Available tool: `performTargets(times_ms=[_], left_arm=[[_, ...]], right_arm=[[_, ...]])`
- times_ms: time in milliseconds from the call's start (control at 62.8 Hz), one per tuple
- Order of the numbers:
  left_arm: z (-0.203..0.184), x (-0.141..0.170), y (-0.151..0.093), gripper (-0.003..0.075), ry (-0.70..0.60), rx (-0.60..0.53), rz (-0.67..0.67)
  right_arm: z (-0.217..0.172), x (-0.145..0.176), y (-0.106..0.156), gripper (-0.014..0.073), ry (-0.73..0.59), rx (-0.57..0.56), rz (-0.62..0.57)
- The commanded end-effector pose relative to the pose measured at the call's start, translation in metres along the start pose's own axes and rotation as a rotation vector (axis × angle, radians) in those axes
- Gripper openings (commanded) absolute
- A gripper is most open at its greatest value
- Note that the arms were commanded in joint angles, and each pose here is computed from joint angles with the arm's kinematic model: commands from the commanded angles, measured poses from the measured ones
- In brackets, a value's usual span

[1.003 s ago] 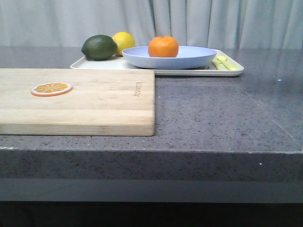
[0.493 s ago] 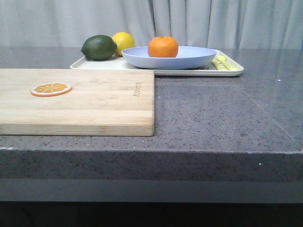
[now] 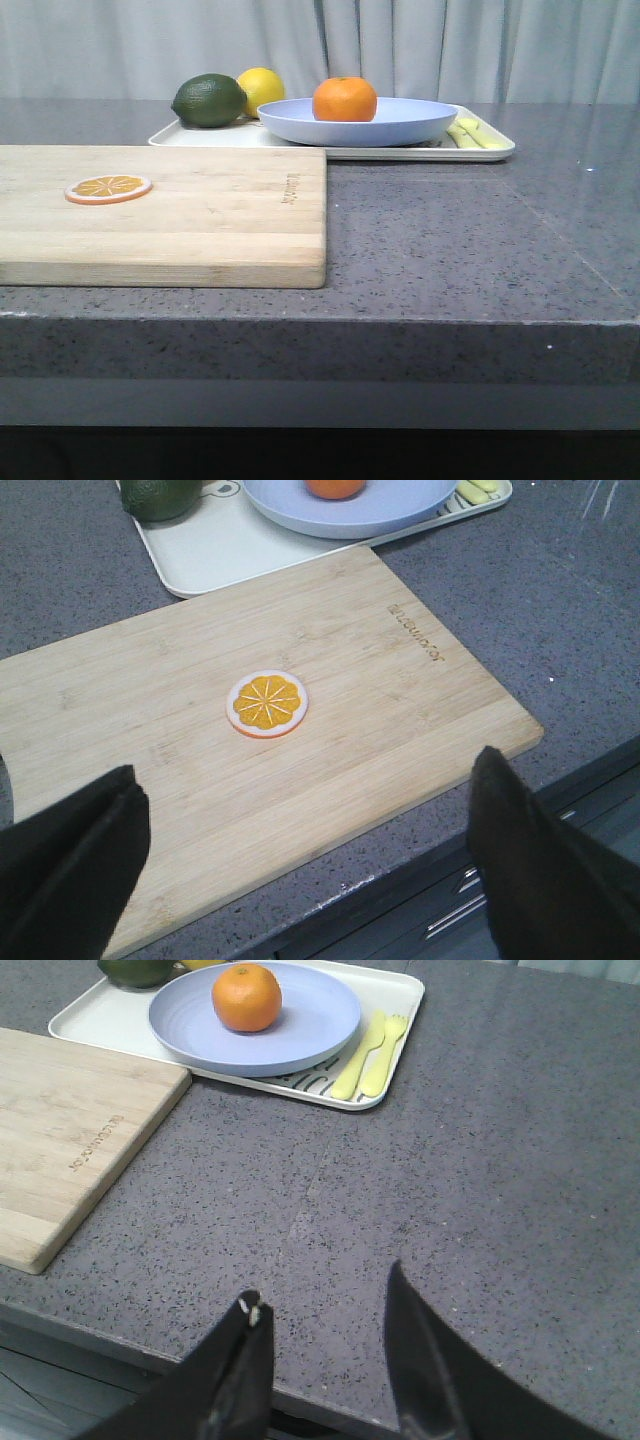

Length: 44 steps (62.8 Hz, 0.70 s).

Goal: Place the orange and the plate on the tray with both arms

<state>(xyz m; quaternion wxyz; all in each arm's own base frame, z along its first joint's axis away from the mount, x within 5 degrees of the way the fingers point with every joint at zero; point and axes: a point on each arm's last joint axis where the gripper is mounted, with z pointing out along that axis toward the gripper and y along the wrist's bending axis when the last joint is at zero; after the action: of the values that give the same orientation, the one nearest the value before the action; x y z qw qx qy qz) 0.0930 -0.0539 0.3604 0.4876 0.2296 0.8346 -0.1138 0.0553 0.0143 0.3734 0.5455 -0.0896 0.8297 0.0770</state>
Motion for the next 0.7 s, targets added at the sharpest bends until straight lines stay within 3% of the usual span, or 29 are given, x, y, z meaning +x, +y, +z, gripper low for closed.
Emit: performTargets(times_ms=[0,684], left_arm=[[-0.0057,-0.0134,0.0001,0.0618,-0.100,0.005,-0.005],[-0.0058,-0.0141,0.0000,0.0618,-0.108,0.006,-0.005]], right_arm=[[-0.0080,-0.0090,-0.0007,0.0300,-0.109,0.009,-0.010],[-0.0076,-0.0095,-0.0007,0.0300,-0.111,0.009,-0.011]])
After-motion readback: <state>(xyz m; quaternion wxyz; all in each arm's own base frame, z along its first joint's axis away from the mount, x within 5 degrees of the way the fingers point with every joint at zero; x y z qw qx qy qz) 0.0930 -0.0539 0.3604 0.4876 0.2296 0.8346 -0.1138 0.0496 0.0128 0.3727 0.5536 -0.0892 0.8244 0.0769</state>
